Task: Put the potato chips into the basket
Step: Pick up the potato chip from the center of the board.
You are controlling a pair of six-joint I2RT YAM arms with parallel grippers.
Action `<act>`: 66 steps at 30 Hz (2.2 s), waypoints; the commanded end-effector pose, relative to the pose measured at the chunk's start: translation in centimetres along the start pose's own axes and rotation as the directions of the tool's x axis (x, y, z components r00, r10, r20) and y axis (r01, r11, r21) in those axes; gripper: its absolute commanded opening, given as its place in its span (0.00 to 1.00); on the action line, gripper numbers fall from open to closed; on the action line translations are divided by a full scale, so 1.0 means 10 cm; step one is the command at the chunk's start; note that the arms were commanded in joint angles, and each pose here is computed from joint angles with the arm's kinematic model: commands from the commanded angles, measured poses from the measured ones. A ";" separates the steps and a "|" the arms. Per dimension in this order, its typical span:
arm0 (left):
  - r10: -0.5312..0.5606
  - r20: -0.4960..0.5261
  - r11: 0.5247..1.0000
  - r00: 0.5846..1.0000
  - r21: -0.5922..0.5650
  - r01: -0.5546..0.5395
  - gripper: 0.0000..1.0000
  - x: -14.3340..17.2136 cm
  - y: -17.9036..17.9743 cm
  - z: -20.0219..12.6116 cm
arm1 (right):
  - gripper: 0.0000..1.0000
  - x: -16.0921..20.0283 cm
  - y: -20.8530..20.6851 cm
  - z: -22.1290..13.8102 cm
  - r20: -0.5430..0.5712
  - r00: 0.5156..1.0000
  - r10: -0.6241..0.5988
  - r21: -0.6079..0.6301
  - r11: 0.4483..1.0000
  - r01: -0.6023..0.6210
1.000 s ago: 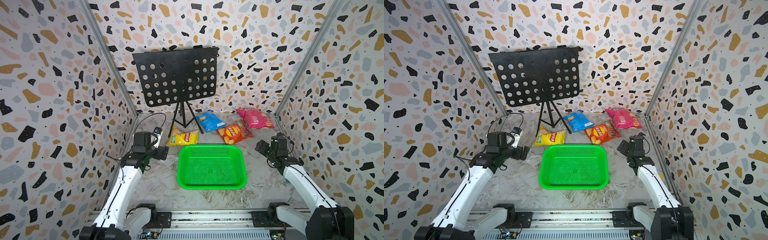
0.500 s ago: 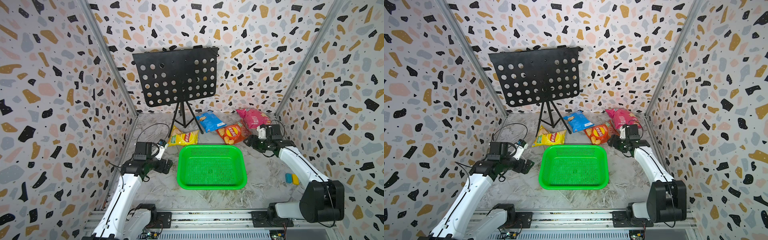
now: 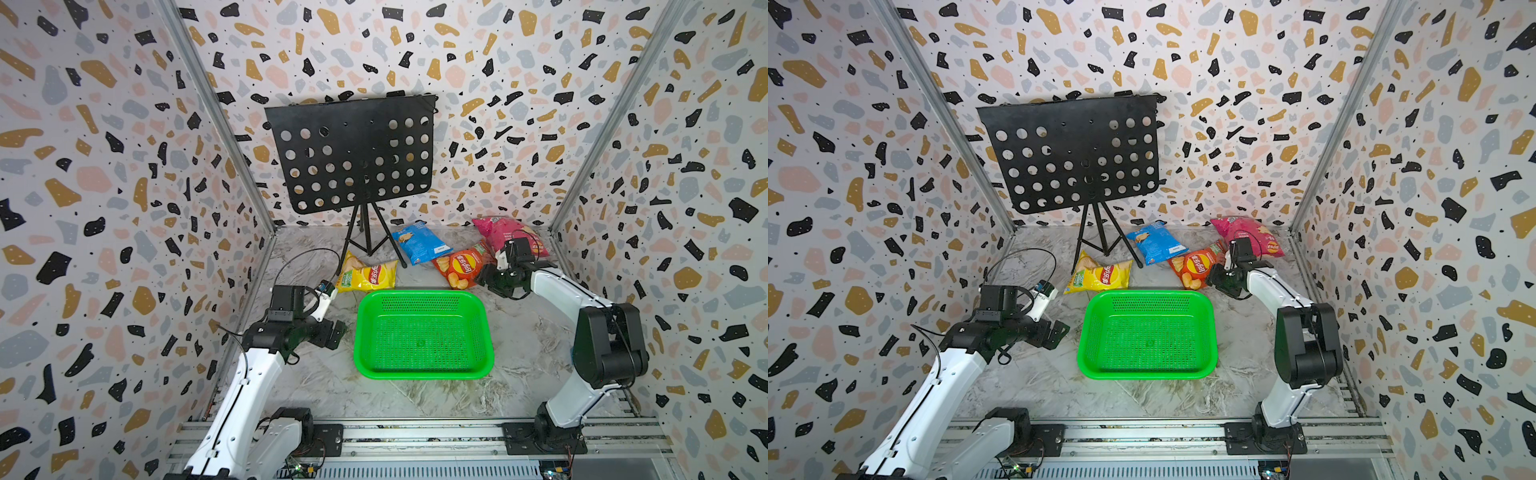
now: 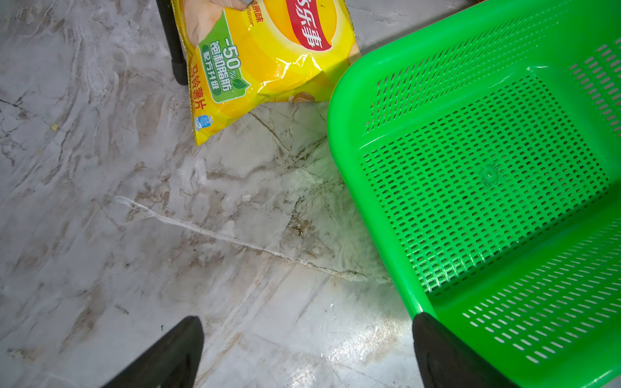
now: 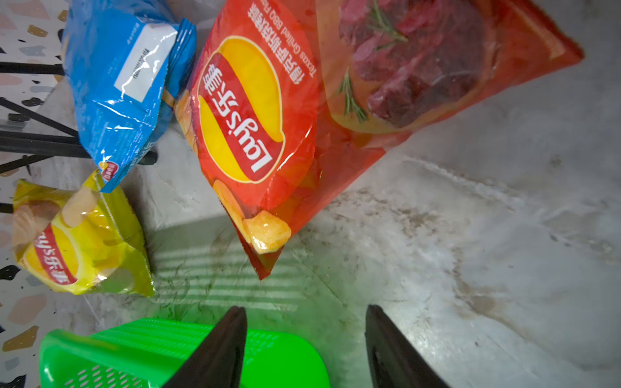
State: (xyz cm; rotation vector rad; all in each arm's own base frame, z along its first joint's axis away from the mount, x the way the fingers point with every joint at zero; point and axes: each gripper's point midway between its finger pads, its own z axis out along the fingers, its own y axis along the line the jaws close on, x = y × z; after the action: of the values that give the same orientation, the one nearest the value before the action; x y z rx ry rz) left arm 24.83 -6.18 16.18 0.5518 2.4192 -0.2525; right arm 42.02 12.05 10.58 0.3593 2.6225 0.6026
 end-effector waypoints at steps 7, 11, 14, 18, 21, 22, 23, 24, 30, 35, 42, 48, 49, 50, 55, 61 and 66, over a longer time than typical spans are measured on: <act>0.013 0.015 1.000 1.000 -0.004 -0.013 1.00 0.00 0.01 0.00 | 0.59 -0.38 0.01 0.21 0.068 0.998 -0.018 0.086 0.996 0.012; 0.013 0.014 1.000 1.000 -0.003 -0.013 1.00 0.01 0.00 0.01 | 0.58 -0.45 0.01 0.32 0.062 0.998 -0.009 0.097 0.995 0.003; 0.016 0.017 1.000 1.000 -0.005 -0.016 1.00 0.00 0.00 -0.01 | 0.59 -0.51 0.04 0.36 0.076 0.997 -0.004 0.089 0.996 -0.003; 0.019 0.024 1.000 1.000 -0.004 -0.019 1.00 -0.01 0.00 -0.02 | 0.63 -0.55 0.10 0.36 0.087 0.996 0.006 0.078 0.997 -0.012; 0.019 0.024 1.000 1.000 -0.002 -0.019 1.00 0.00 -0.01 -0.02 | 0.60 -0.56 0.07 0.41 0.086 0.996 0.014 0.096 0.995 -0.022; 0.019 0.025 1.000 1.000 -0.001 -0.019 1.00 -0.01 -0.01 -0.02 | 0.58 -0.56 0.05 0.44 0.084 0.996 0.016 0.107 0.994 -0.025; 0.019 0.023 1.000 1.000 0.000 -0.019 1.00 0.00 -0.01 -0.02 | 0.53 -0.55 0.04 0.46 0.078 0.997 0.017 0.113 0.993 -0.025; 0.020 0.024 1.000 1.000 0.001 -0.020 1.00 -0.01 -0.01 -0.02 | 0.48 -0.54 0.02 0.48 0.075 0.997 0.016 0.120 0.992 -0.025; 0.021 0.024 1.000 0.999 0.003 -0.021 1.00 0.00 -0.02 -0.02 | 0.27 -0.51 -0.09 0.48 0.085 0.996 -0.012 0.174 0.985 -0.002; 0.021 0.024 1.000 0.999 0.003 -0.021 1.00 0.00 -0.02 -0.02 | 0.03 -0.52 -0.06 0.36 0.095 0.994 -0.050 0.175 0.984 0.033; 0.024 0.023 1.000 0.999 0.006 -0.024 1.00 0.00 -0.02 -0.02 | 0.00 -0.57 0.05 0.00 0.133 0.982 -0.134 0.175 0.978 0.110; 0.025 0.024 1.000 0.999 0.003 -0.025 1.00 0.00 -0.02 -0.02 | 0.00 -0.56 0.12 -0.24 0.163 0.971 -0.175 0.162 0.976 0.148; 0.024 0.025 1.000 0.999 0.002 -0.024 1.00 0.00 -0.02 -0.03 | 0.00 -0.56 0.14 -0.27 0.164 0.970 -0.180 0.156 0.975 0.155; 0.025 0.026 1.000 0.999 0.001 -0.025 1.00 0.00 -0.02 -0.03 | 0.00 -0.56 0.16 -0.30 0.167 0.969 -0.185 0.153 0.975 0.160; 0.025 0.030 1.000 0.999 0.000 -0.025 1.00 0.00 -0.02 -0.04 | 0.00 -0.56 0.16 -0.44 0.182 0.963 -0.199 0.169 0.971 0.168; 0.026 0.029 1.000 0.999 -0.001 -0.026 1.00 0.00 -0.02 -0.03 | 0.00 -0.58 0.19 -0.68 0.209 0.950 -0.233 0.188 0.963 0.194; 0.026 0.028 1.000 0.999 -0.004 -0.026 1.00 0.00 -0.01 -0.04 | 0.00 -0.63 0.26 -0.93 0.252 0.933 -0.258 0.197 0.957 0.212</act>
State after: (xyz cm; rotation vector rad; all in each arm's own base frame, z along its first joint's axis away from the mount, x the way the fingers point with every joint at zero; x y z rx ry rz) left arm 24.62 -6.17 16.50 0.5605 2.3992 -0.2444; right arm 44.32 9.45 17.48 0.1843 2.4857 0.2633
